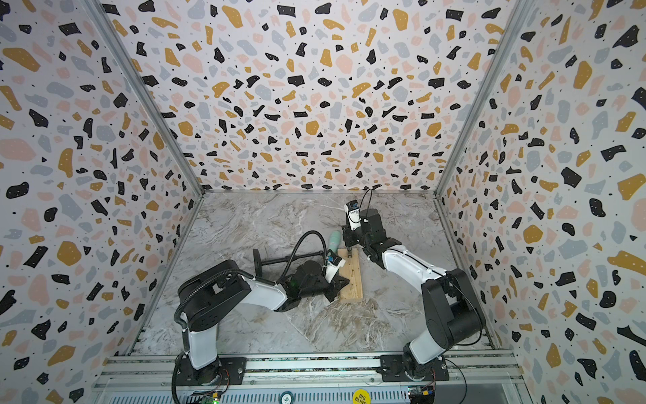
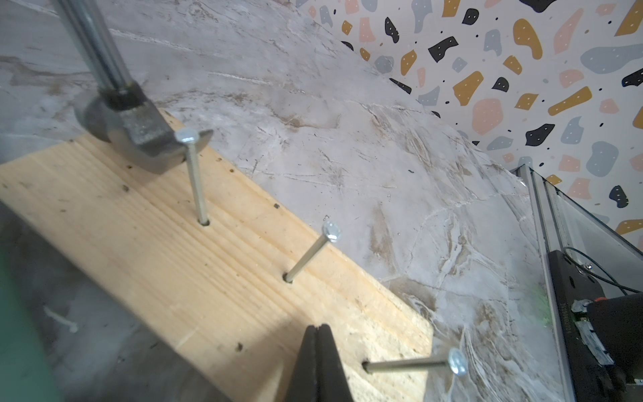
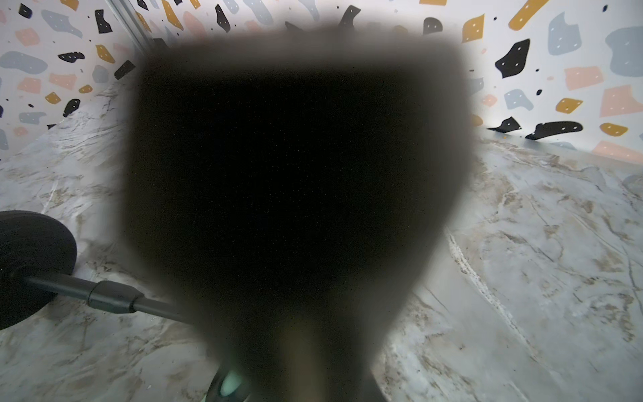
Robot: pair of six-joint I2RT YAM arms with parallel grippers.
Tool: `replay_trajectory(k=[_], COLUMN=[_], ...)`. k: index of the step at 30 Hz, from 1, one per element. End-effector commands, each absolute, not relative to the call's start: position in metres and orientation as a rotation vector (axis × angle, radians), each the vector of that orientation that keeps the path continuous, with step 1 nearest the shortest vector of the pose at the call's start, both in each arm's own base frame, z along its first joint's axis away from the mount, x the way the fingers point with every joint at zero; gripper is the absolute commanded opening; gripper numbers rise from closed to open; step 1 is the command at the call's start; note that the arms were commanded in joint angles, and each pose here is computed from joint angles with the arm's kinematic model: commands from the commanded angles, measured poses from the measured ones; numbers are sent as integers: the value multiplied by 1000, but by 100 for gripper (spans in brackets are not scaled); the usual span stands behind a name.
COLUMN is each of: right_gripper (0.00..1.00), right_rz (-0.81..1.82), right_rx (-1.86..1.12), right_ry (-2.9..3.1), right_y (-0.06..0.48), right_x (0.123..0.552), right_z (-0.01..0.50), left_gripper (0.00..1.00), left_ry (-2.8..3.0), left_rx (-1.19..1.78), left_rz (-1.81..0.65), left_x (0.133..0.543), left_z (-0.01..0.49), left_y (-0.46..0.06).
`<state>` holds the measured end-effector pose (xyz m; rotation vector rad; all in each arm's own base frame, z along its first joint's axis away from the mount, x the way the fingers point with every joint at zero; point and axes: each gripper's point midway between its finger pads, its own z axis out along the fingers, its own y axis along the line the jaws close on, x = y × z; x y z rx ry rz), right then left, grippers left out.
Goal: Use a claw hammer to pull out a nail
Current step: Remove the nail from the mounting plate.
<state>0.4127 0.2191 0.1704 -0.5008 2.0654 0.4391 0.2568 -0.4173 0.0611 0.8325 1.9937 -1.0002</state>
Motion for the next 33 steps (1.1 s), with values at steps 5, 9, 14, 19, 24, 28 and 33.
replay_trajectory(k=[5, 9, 14, 19, 24, 28, 33], right_gripper=[0, 0, 0, 0, 0, 0, 0], right_rz=[491, 493, 508, 512, 523, 539, 553], right_rx=[-507, -506, -494, -470, -461, -465, -451], right_ry=[2241, 2290, 2345, 2393, 2397, 2416, 2390], right_y=[216, 214, 213, 210, 210, 211, 212], right_x=[400, 401, 405, 409, 412, 414, 422], right_z=[139, 129, 121, 115, 116, 111, 120], left_gripper=[0, 0, 0, 0, 0, 0, 0], left_ry=[2157, 2156, 2168, 2199, 2205, 2207, 2207], left_rx=[842, 845, 860, 882, 885, 887, 887], left_rz=[-912, -913, -885, -849, -850, -850, -850], left_x=[252, 251, 252, 251, 250, 250, 250], left_z=[15, 14, 10, -2, -4, -5, -5], left_y=[-398, -398, -397, -393, -393, -393, -393])
